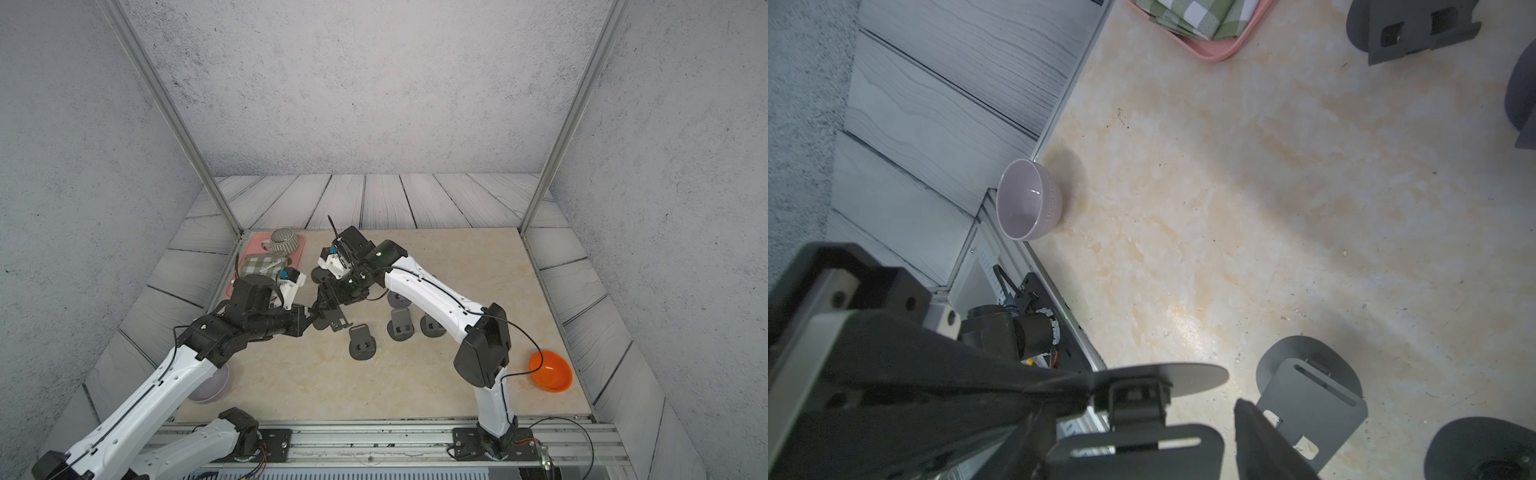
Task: Open the phone stand
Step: Open the phone stand, then place the phone stand at the center of the board.
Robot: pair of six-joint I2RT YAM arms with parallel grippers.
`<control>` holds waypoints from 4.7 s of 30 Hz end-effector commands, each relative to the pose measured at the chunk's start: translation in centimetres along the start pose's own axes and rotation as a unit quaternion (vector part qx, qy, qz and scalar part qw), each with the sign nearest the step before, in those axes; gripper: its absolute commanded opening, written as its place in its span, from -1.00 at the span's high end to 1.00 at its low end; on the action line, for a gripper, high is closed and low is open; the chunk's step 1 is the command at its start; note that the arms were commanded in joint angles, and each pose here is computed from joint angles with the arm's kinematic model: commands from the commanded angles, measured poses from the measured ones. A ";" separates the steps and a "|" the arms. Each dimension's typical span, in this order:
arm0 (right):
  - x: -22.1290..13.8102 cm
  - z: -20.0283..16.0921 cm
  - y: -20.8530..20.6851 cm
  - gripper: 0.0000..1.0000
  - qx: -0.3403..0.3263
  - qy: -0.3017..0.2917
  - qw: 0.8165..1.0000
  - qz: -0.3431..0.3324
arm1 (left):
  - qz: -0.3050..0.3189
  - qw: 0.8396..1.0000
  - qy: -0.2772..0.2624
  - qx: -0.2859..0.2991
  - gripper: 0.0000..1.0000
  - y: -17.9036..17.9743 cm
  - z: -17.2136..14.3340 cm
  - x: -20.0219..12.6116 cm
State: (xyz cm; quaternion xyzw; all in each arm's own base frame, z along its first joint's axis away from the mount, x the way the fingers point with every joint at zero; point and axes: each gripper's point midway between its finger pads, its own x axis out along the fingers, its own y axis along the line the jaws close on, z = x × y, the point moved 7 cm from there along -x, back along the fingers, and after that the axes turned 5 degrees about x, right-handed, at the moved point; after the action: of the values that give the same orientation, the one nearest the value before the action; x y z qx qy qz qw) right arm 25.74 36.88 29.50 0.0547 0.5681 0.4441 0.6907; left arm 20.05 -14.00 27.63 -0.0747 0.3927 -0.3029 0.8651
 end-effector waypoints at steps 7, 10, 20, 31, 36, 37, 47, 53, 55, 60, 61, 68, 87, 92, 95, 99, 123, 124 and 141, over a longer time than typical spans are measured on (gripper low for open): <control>-0.7 0.4 0.3 -0.27 0.001 -0.016 1.000 0.000 | 0.007 1.000 -0.011 -0.001 1.00 0.0 0.3 -0.6; -1.2 0.5 0.6 -0.25 -0.001 -0.020 1.000 -0.002 | 0.015 1.000 -0.008 -0.010 1.00 0.3 0.2 -0.4; -3.3 0.2 1.3 -0.19 -0.011 -0.037 0.999 -0.014 | 0.046 0.997 0.010 -0.060 1.00 2.0 -0.6 0.5; -7.4 -0.5 2.4 -0.18 -0.030 -0.081 0.995 -0.043 | 0.073 0.988 0.034 -0.132 1.00 4.4 -1.4 1.6; -9.5 -1.0 2.8 -0.18 -0.040 -0.105 0.992 -0.058 | 0.081 0.984 0.049 -0.152 1.00 5.1 -1.7 2.3; -10.1 -1.1 3.0 -0.18 -0.042 -0.111 0.991 -0.060 | 0.083 0.983 0.050 -0.155 1.00 5.3 -1.8 2.4; -13.1 -2.6 3.7 -0.17 -0.043 -0.138 0.987 -0.071 | 0.088 0.977 0.059 -0.187 1.00 6.2 -2.3 3.2; -13.0 -3.1 3.4 -0.18 -0.036 -0.139 0.987 -0.070 | 0.084 0.976 0.055 -0.192 1.00 6.2 -2.2 3.2; -12.7 -3.0 3.3 -0.20 -0.034 -0.138 0.987 -0.070 | 0.081 0.977 0.053 -0.192 1.00 6.1 -2.0 3.1; -11.7 -2.6 3.0 -0.98 -0.024 -0.132 0.989 -0.064 | 0.061 0.980 0.035 -0.184 1.00 5.4 -1.3 2.5; -11.3 -2.6 2.8 -0.98 -0.022 -0.129 0.990 -0.061 | 0.054 0.981 0.031 -0.182 1.00 5.2 -1.2 2.4; -8.6 -2.2 2.0 -0.98 0.000 -0.110 0.993 -0.038 | -0.012 0.984 -0.006 -0.177 1.00 3.8 -0.5 1.7; -3.5 -0.8 0.5 -0.79 0.028 -0.074 0.997 -0.017 | -0.128 0.971 -0.048 -0.198 1.00 2.0 0.3 1.7; -3.4 -0.7 0.3 -0.39 0.028 -0.074 0.997 -0.023 | -0.128 0.970 -0.050 -0.200 1.00 2.1 0.2 1.6; -3.3 -0.6 0.2 -0.24 0.027 -0.072 0.997 -0.027 | -0.129 0.970 -0.051 -0.200 1.00 2.1 0.2 1.7; -3.4 -0.5 0.1 -0.19 0.025 -0.073 0.996 -0.037 | -0.130 0.970 -0.050 -0.201 1.00 2.1 0.3 1.9; -2.3 3.1 -6.1 -0.31 0.060 -0.034 0.969 -0.238 | 0.056 0.985 0.021 -0.160 -0.97 3.9 -4.6 -2.5; -1.8 3.3 -6.7 -0.31 0.065 -0.028 0.967 -0.246 | 0.059 0.985 0.020 -0.159 -0.97 3.9 -4.8 -2.8; 3.4 4.5 -13.7 -0.31 0.118 0.031 0.947 -0.298 | 0.062 0.986 0.011 -0.154 -0.97 2.9 -5.2 -5.4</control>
State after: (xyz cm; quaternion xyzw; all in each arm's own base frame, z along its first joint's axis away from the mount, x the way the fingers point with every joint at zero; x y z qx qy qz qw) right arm 36.83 32.91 20.85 -0.0422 0.6270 0.1564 0.7620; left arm 15.31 -8.27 25.66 -0.1882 0.4520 -0.1853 0.8520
